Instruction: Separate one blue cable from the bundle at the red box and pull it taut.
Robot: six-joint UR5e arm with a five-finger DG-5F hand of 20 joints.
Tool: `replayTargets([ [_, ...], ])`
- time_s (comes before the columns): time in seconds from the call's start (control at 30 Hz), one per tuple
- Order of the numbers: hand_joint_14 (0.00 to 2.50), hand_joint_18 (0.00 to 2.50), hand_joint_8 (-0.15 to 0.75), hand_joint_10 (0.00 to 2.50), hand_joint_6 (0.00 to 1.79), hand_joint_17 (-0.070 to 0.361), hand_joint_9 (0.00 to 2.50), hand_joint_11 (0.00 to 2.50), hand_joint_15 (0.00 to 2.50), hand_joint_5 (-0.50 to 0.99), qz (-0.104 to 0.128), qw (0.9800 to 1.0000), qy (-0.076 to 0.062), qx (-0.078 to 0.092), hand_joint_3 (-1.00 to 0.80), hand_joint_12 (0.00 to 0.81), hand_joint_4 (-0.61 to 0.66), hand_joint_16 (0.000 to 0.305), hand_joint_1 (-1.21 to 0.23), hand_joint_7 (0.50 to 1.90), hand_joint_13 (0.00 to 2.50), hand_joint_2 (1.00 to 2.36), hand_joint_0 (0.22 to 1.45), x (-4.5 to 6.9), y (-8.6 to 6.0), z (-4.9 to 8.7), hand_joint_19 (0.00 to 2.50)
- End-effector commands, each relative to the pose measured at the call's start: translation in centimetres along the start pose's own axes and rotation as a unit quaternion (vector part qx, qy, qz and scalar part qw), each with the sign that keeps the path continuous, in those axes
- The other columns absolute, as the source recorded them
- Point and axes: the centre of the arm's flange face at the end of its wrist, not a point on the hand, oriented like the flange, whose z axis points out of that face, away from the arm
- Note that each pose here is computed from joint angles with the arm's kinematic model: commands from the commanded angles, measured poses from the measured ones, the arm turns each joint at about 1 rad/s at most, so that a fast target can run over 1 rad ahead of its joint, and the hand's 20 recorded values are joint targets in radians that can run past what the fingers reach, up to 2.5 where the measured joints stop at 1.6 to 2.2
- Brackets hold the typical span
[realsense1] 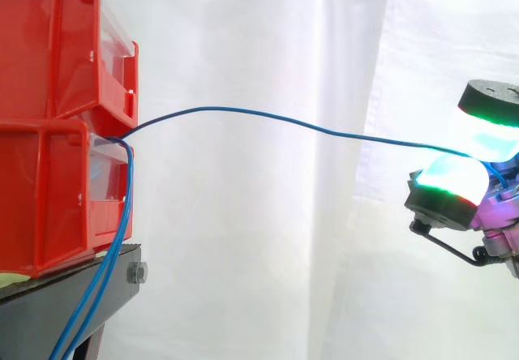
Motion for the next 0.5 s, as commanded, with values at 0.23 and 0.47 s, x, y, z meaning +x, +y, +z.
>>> replayTargets([
  [0.23, 2.50, 1.59, 0.366, 2.50, 0.94, 0.115, 0.74, 1.74, 1.41, -0.11, 0.000, 1.0000, 0.000, 0.000, 0.04, 0.406, -0.07, 0.051, -0.83, 1.17, 1.04, 1.02, 0.66, 0.01, 0.01, 0.00, 1.44],
  [0.47, 2.50, 1.59, 0.366, 2.50, 0.94, 0.115, 0.74, 1.74, 1.44, -0.11, 0.000, 1.0000, 0.000, 0.000, 0.04, 0.407, -0.07, 0.051, -0.83, 1.16, 1.04, 1.02, 0.66, 0.01, 0.01, 0.00, 1.44],
])
